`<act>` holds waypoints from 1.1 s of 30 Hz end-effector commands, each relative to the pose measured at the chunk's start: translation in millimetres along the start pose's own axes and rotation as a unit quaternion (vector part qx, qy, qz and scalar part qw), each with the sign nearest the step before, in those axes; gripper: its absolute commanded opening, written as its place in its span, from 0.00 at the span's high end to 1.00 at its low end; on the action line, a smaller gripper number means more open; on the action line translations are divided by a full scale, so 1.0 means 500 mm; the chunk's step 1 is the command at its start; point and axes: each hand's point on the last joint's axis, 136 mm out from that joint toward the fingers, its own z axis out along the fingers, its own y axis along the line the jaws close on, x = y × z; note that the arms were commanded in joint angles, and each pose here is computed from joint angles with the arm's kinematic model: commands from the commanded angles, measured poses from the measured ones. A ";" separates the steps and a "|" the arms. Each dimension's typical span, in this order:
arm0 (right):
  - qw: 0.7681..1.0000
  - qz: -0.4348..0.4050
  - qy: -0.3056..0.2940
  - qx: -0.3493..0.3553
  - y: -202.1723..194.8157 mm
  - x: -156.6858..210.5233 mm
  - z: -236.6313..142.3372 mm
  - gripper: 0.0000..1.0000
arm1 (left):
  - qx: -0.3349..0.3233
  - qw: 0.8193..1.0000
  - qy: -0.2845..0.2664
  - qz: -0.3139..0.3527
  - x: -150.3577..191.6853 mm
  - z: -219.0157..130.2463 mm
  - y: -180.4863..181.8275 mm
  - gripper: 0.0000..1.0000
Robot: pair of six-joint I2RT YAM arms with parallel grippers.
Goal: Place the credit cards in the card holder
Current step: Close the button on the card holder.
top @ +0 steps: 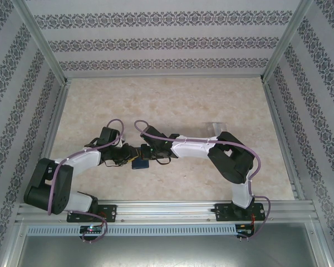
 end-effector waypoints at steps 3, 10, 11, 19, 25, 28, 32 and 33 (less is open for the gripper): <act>1.000 -0.002 0.010 0.003 -0.002 -0.001 0.008 1.00 | -0.055 0.998 -0.032 0.009 -0.004 -0.032 0.037 0.78; 1.000 -0.008 0.023 0.005 0.006 0.002 0.006 1.00 | -0.060 0.998 -0.021 0.004 0.005 -0.012 0.059 0.79; 1.000 -0.006 0.023 0.007 0.004 0.003 0.006 1.00 | -0.057 0.998 -0.019 0.002 0.006 -0.010 0.058 0.79; 0.999 -0.004 0.034 0.018 -0.006 0.011 0.014 1.00 | -0.055 0.998 -0.011 0.000 0.006 0.002 0.061 0.80; 0.999 -0.008 0.042 0.006 0.010 0.018 0.023 1.00 | -0.048 0.999 -0.001 -0.007 0.011 0.015 0.065 0.82; 0.999 -0.012 0.043 0.007 0.013 0.015 0.023 1.00 | -0.045 0.999 0.000 -0.010 0.013 0.019 0.067 0.82; 0.999 -0.013 0.050 0.012 0.008 0.020 0.028 1.00 | -0.044 0.999 -0.001 -0.008 0.011 0.017 0.062 0.82; 0.998 -0.012 0.053 0.015 0.004 0.023 0.030 1.00 | -0.045 0.999 -0.002 -0.007 0.011 0.016 0.063 0.82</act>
